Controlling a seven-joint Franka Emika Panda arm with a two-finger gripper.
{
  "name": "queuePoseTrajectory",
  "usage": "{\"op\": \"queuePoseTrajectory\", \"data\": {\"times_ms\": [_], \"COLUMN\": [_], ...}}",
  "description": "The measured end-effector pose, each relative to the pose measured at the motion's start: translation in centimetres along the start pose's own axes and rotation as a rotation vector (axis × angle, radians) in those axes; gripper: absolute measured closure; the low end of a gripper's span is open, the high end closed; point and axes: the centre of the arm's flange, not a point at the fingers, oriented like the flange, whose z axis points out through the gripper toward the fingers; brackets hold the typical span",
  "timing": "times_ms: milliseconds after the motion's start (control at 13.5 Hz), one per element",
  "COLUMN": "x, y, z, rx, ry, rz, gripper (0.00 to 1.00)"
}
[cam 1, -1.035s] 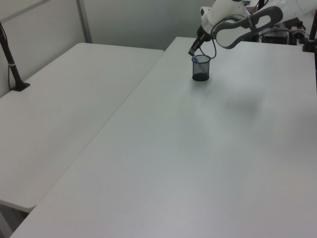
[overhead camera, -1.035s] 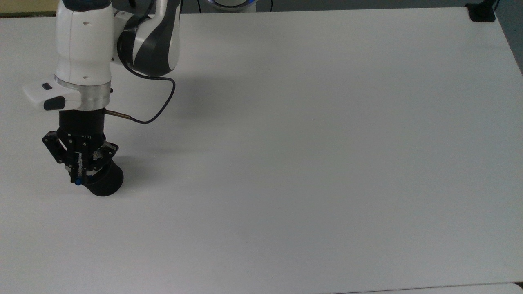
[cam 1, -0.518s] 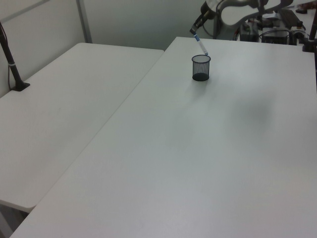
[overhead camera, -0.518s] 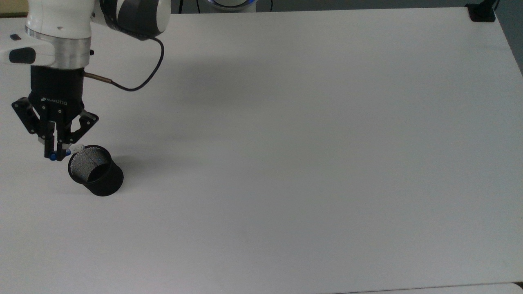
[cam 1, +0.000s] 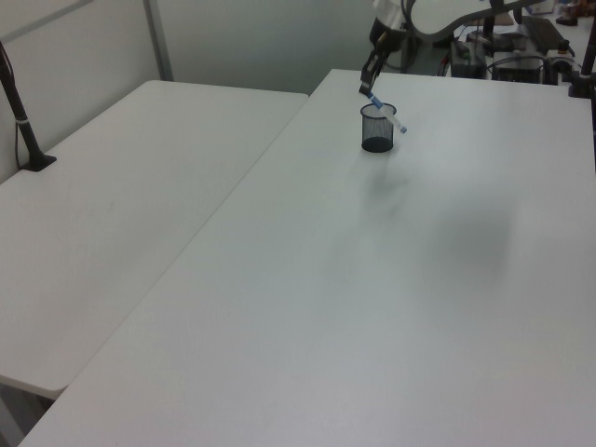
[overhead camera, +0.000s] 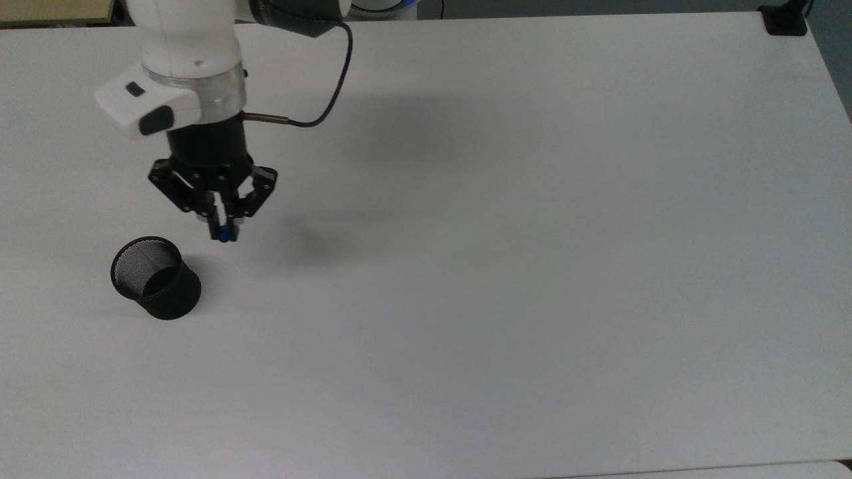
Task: Remove the marker
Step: 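Carry the marker away from the cup and lower it to the table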
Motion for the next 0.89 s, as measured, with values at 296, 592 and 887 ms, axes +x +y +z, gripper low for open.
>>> {"op": "queuePoseTrajectory", "data": {"times_ms": [296,592,887], "x": [-0.9,-2.0,-2.9], "y": [-6.2,-9.5,-9.9], "z": [3.0,7.6,10.5], "rx": [0.078,0.087,0.086], "ry": [-0.093,-0.166,-0.208], "rz": [0.037,0.062,0.062], "gripper": [0.83,0.83,0.79]}}
